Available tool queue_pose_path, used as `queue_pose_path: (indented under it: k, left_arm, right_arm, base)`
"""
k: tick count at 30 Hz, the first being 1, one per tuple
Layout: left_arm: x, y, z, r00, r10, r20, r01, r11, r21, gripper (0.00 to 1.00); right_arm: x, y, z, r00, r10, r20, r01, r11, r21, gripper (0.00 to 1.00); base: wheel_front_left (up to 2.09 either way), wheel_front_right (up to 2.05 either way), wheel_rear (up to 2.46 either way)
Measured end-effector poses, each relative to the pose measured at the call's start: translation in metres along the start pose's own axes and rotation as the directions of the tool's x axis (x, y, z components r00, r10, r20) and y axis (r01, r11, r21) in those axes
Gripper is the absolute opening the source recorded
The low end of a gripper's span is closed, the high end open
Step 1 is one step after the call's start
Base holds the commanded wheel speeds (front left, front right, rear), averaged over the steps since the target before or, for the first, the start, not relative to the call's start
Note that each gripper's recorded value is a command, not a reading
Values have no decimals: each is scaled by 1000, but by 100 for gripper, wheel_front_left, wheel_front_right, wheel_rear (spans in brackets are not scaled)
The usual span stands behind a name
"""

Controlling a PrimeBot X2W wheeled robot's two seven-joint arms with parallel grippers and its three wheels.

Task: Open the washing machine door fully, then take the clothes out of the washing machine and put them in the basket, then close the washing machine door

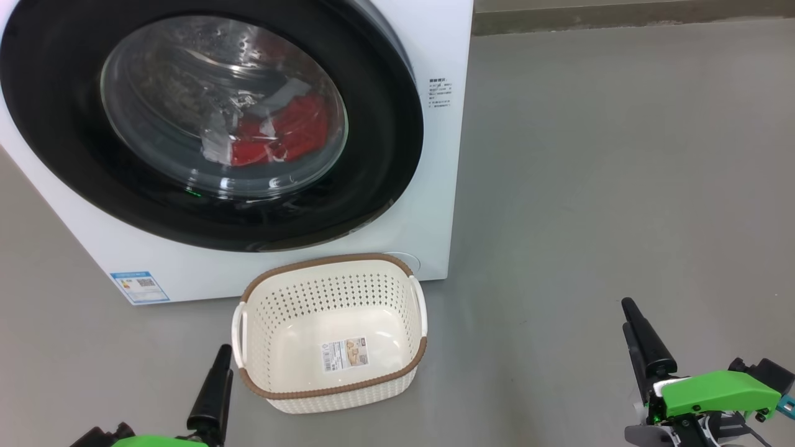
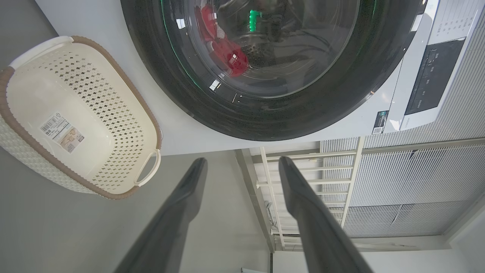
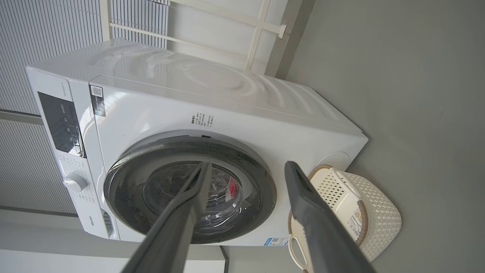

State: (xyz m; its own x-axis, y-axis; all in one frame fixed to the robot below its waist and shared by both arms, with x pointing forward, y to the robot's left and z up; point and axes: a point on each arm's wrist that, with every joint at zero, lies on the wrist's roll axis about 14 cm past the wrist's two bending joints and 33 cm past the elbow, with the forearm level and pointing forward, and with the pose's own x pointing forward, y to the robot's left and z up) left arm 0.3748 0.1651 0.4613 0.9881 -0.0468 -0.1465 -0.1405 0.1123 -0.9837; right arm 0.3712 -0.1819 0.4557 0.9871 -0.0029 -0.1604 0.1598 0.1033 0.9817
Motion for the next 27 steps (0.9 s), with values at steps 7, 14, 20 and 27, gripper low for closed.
queue_pose_path:
  k: [7, 14, 20, 27]
  left_arm:
    - [4, -6, -1, 1000, -14, -1, 14, 996, 91, 100]
    - [7, -9, -2, 1000, -22, 2, 21, 983, 180, 100]
    - [11, -17, -3, 999, -45, 1, 44, 964, 261, 100]
    - [15, -26, -7, 997, -71, -9, 69, 929, 364, 100]
  right_arm:
    - [0, -2, -3, 1000, -6, -4, 6, 997, -79, 100]
    - [6, 6, -4, 1000, 13, -2, -13, 983, -183, 100]
    - [9, 12, -5, 1000, 30, -2, -29, 966, -258, 100]
    - [12, 19, -10, 999, 50, -15, -52, 932, -360, 100]
  base:
    - [0, 0, 0]
    - [0, 0, 0]
    - [0, 0, 0]
    - [0, 0, 0]
